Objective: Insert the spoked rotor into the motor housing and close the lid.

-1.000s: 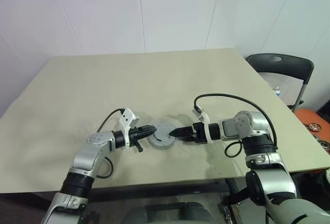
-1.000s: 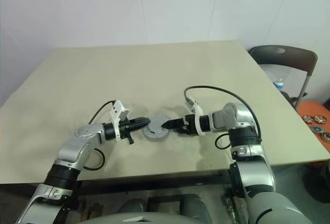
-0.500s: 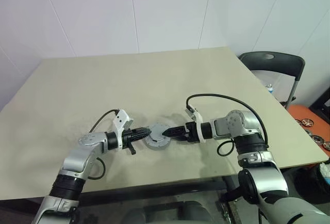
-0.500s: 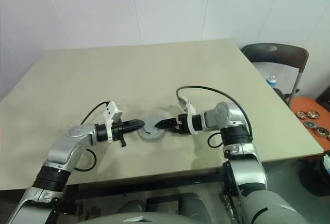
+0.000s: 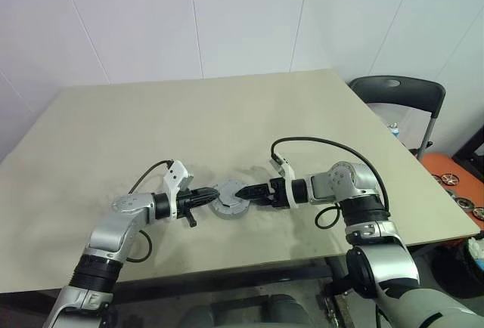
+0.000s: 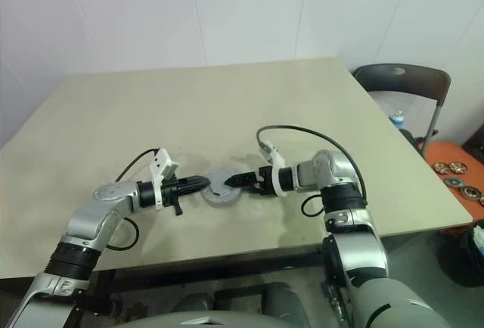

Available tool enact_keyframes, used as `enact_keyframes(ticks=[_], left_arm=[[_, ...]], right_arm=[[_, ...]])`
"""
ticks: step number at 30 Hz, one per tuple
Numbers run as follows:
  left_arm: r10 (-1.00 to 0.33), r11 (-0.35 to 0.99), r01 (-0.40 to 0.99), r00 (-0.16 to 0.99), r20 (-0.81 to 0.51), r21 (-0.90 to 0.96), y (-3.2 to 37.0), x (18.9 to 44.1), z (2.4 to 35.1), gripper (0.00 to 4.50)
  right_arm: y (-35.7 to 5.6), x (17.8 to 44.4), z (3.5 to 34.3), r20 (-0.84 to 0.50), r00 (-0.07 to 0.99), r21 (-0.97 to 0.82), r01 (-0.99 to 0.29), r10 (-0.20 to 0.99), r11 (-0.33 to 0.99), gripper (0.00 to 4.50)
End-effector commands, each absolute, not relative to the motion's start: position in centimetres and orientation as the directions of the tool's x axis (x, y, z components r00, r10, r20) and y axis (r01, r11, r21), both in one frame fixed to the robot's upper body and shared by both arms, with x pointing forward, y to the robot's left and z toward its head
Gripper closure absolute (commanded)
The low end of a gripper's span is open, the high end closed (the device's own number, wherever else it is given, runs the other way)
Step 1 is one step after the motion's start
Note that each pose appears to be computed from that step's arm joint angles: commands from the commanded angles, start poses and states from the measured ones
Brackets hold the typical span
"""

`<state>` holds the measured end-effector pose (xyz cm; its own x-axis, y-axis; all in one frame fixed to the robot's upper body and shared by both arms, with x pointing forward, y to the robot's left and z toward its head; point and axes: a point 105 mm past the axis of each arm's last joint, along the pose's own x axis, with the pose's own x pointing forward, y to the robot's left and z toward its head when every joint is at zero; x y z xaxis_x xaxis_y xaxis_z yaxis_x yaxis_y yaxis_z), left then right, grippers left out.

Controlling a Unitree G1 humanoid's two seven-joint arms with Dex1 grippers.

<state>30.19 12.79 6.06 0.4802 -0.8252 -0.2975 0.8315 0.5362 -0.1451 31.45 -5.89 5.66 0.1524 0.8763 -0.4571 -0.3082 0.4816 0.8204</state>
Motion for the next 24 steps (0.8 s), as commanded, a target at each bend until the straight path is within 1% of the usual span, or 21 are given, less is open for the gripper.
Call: enact_keyframes(ticks=[1,8,14,21,24], left_arm=[[-0.813,0.546,0.829,0.486,-0.321,-0.126,13.7,30.0,6.1,4.01],[-0.814,0.539,0.834,0.480,-0.327,-0.117,14.6,29.4,6.7,4.01],[-0.797,0.559,0.822,0.497,-0.342,-0.110,15.3,29.5,6.4,4.01],[-0.795,0.569,0.815,0.511,-0.327,-0.107,14.7,29.9,6.3,4.01],[-0.793,0.572,0.813,0.516,-0.323,-0.105,14.6,30.0,6.3,4.01]], right_arm=[[-4.9,31.1,4.9,-0.480,0.122,0.818,-0.297,0.869,0.494,0.01],[-4.6,31.3,4.8,-0.480,0.125,0.817,-0.297,0.868,0.494,0.01],[-3.8,31.2,5.2,-0.443,0.107,0.850,-0.263,0.890,0.455,0.01],[-3.5,31.0,4.7,-0.473,0.097,0.836,-0.266,0.876,0.481,0.01],[-3.2,31.0,5.0,-0.453,0.084,0.854,-0.246,0.887,0.459,0.01]])
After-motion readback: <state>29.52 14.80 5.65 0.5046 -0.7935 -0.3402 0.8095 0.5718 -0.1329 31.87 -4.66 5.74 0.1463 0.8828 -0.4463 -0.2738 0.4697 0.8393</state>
